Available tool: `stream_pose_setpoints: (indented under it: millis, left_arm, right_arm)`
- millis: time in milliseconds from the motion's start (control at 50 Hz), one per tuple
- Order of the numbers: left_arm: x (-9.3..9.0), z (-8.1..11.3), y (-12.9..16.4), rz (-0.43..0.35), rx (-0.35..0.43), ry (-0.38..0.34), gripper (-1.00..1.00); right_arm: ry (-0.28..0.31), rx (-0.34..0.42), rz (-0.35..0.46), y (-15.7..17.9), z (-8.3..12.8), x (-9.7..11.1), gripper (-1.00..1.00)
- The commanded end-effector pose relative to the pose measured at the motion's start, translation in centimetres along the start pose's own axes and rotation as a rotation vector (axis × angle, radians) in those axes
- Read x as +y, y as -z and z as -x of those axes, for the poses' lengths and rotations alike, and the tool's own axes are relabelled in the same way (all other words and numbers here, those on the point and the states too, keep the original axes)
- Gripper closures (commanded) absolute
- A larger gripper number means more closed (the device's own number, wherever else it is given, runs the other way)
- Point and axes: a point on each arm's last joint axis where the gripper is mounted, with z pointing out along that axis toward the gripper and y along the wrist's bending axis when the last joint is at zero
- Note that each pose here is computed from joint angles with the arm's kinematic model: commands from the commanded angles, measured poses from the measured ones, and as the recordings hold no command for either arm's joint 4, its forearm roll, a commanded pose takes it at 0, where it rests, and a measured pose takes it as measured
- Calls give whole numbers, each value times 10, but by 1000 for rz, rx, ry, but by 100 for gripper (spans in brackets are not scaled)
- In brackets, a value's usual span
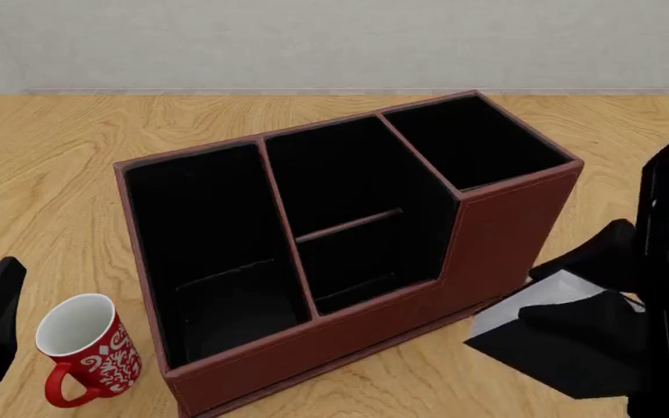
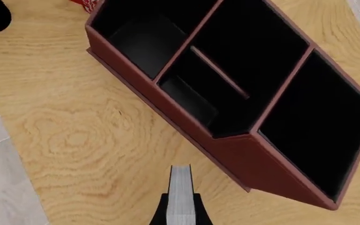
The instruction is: Pick up the book and place it in the right compartment of the caddy.
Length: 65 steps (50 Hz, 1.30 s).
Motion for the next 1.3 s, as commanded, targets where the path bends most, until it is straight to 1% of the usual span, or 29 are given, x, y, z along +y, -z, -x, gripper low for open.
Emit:
stream_pose_setpoints:
  millis: [20,280,440,600,920,1080,1100,1220,1300]
  left_arm:
    - [0,0,0,0,0,0,-100]
    - [0,0,0,0,1,0,-100]
    - [0,0,0,0,3,0,-100]
    - [0,0,-1,0,4,0,-100]
    - [-1,0,-1,-10,7,0,-100]
    - [-1,-1,-2,-10,8,0,-100]
    - [-1,-1,-2,-22,7,1,-100]
    - [-1,-1,0,-22,2,1,-100]
    - [-1,-1,0,-22,2,1,-100]
  right_arm:
    - [-1,-79,-11,27,12,-1,100]
    - [33,-147,-24,53,31,-6,100]
    - [71,-192,-36,75,49,-12,100]
    - [103,-218,-45,89,63,-17,100]
    - [147,-254,-77,118,84,-26,100]
    - [167,-258,-88,121,90,-29,100]
    - [171,-259,-93,121,92,-30,100]
    - [193,-242,-112,116,100,-36,100]
    - [209,-244,-107,114,110,-39,100]
